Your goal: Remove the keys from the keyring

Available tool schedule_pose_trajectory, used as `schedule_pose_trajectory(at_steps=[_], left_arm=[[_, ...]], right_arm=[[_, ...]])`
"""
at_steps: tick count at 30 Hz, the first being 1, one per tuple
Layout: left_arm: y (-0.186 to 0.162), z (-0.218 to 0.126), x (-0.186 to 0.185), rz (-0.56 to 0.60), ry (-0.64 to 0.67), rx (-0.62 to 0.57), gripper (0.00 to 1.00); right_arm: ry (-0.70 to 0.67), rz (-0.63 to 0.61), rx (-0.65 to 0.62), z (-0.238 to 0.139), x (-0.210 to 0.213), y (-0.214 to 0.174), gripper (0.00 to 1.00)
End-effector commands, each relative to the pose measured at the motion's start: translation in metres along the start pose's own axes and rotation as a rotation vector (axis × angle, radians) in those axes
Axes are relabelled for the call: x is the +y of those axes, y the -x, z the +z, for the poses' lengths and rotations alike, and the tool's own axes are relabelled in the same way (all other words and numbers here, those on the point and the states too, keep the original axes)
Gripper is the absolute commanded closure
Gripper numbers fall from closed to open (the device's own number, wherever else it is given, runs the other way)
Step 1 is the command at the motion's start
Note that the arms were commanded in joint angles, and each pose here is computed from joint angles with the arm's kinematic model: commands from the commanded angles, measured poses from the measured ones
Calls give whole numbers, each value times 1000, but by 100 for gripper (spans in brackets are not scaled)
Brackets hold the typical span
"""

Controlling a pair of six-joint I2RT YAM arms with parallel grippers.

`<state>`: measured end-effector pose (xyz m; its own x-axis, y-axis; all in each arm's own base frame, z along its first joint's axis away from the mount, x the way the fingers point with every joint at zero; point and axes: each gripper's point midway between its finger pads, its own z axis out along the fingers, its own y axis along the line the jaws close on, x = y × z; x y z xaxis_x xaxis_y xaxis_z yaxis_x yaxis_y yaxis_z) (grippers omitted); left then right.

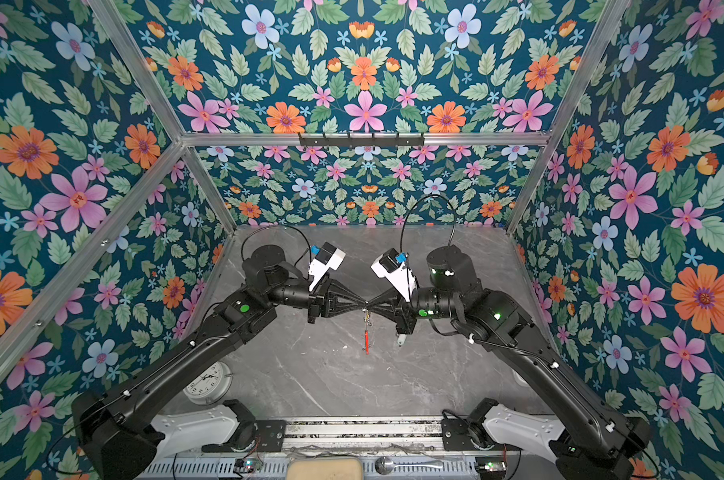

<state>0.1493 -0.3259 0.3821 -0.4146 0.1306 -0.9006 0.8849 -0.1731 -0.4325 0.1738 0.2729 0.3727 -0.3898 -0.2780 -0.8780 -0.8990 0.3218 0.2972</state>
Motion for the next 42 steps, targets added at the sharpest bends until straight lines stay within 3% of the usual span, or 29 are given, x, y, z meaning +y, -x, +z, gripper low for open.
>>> schedule_pose_trajectory(at_steps=[1, 3, 6, 10, 15, 22, 36, 42], left_arm=[[-2, 2, -11, 44, -41, 18, 94], [-4, 3, -12, 50, -47, 22, 100], [-3, 2, -13, 79, -29, 11, 100], [2, -2, -16, 130, 5, -21, 100], [6, -7, -18, 183, 28, -76, 100], [13, -13, -31, 252, -2, -163, 100], [3, -10, -50, 226, -155, -108, 100], [2, -11, -57, 206, -213, -112, 100]], right_arm=[[-41, -24, -25, 0, -7, 7, 100], [-36, -26, -32, 2, -6, 9, 100], [-32, -35, -60, 1, -4, 13, 99], [-19, -67, -134, -5, 2, 20, 69], [-16, -114, -267, -17, 8, 28, 52], [2, -143, -351, -24, 14, 21, 44], [184, -140, -280, -15, 37, -6, 39], [203, -124, -230, -6, 35, -11, 38]])
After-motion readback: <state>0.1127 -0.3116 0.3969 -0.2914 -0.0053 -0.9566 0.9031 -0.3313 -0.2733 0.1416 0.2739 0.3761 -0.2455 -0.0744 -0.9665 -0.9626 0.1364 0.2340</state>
